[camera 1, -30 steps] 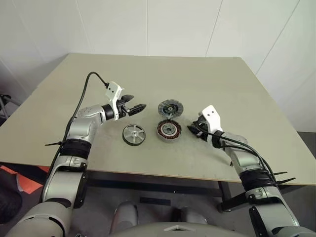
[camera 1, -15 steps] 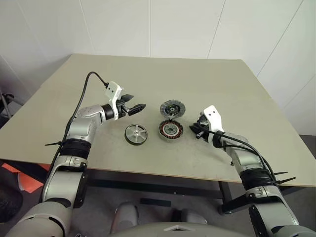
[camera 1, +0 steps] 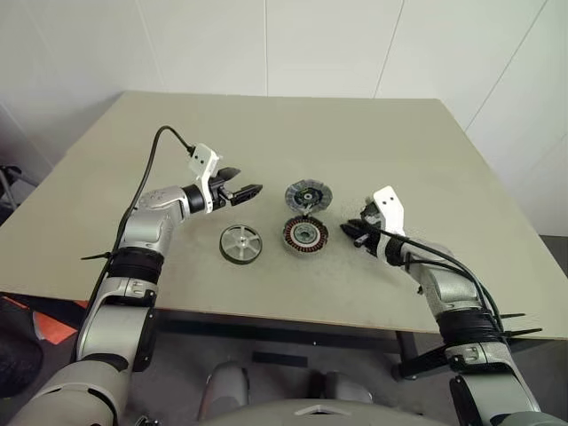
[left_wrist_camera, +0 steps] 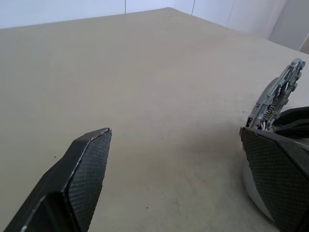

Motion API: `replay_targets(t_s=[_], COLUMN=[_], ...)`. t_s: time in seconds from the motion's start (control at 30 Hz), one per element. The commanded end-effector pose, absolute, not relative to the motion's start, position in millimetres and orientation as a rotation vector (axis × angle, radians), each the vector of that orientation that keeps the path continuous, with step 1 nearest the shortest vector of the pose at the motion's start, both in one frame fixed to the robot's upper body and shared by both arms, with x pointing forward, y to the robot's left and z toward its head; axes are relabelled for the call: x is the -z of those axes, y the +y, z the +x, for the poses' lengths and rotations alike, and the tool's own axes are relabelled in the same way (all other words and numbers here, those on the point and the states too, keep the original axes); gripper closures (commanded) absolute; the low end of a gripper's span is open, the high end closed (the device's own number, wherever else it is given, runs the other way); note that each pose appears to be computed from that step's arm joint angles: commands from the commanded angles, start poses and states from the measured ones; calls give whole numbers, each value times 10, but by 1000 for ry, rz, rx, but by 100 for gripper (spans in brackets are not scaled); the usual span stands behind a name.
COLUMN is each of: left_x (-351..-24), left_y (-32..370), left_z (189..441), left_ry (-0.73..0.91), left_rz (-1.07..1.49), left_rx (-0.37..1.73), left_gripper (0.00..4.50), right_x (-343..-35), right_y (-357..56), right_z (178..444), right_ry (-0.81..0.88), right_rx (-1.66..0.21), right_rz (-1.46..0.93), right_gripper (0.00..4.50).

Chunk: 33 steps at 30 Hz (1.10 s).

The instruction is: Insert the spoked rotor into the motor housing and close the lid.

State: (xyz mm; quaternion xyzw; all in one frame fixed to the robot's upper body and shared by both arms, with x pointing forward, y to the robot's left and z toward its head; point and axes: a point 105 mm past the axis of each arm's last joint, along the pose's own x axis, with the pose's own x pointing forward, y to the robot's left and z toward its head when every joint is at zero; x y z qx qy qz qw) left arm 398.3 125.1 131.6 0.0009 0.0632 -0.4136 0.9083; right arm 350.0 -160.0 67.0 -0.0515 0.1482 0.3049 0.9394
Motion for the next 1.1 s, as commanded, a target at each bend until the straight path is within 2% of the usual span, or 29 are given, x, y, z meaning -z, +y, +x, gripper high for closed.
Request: replay_targets(t_s=[0.03,0.13,0.33,0.5,0.73,0.97,1.1], left_x=[-1501,-1500,-1522,-1611,-1582,-1545,-1540], left_y=[1287,1282,1244,1221,1229,1241,1233], left_z=[4005,4001,3964,3932,3911,3888,3882], left_ry=[72,75,68,44,55,63,63], left_rz=[14,9,-2,-24,-7,-8,-11], left_rx=[858,866,902,935,932,923,919], left_gripper=[0,0,0,0,0,0,0], right_x=[-1224,-1322,-1258,-1180,-1032,-932,-873], right_y=[-1345,-1273,-1210,-1085,-869,-804,-852], right_z=[3392,3280,3114,3243,3258,3273,3367], right_ry=[146,148,220,204,226,250,268], right_rx=[-778,-851,-948,-919,-987,-1013,-982], right_rz=[-116,-150,-228,-264,-294,-294,-280], right_gripper=[392,392,392,392,392,392,392])
